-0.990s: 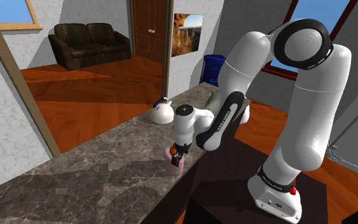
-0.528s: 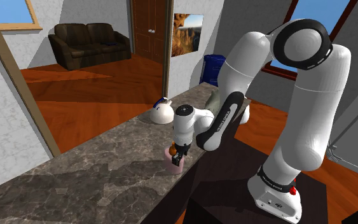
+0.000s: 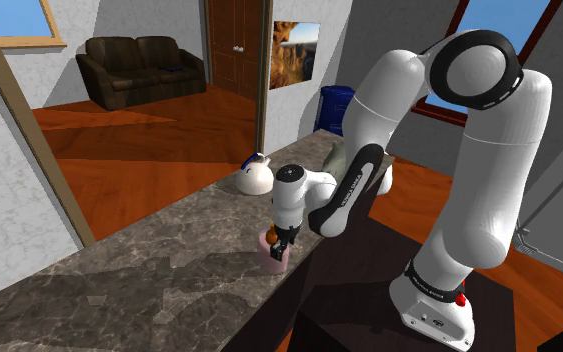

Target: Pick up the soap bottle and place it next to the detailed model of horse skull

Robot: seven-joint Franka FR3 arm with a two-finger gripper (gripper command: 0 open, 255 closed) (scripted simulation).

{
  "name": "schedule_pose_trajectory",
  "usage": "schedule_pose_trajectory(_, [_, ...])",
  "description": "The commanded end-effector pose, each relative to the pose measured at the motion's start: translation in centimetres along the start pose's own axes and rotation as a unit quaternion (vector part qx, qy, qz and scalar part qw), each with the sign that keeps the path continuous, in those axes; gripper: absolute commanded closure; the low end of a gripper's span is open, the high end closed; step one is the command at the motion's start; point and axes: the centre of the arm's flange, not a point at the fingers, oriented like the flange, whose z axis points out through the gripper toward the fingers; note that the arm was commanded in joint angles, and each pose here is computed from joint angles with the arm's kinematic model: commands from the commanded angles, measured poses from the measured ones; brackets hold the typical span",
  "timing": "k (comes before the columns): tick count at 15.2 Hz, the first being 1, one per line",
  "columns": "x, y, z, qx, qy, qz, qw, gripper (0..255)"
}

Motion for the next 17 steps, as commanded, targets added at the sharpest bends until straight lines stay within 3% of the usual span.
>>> schedule_pose_trajectory(1, [0.0, 0.1, -0.5, 0.000, -0.001, 0.000, 1.0000, 255])
schedule_pose_trajectory(17, [-0.1, 1.1, -8.9, 0.000, -0.001, 0.000, 1.0000, 255])
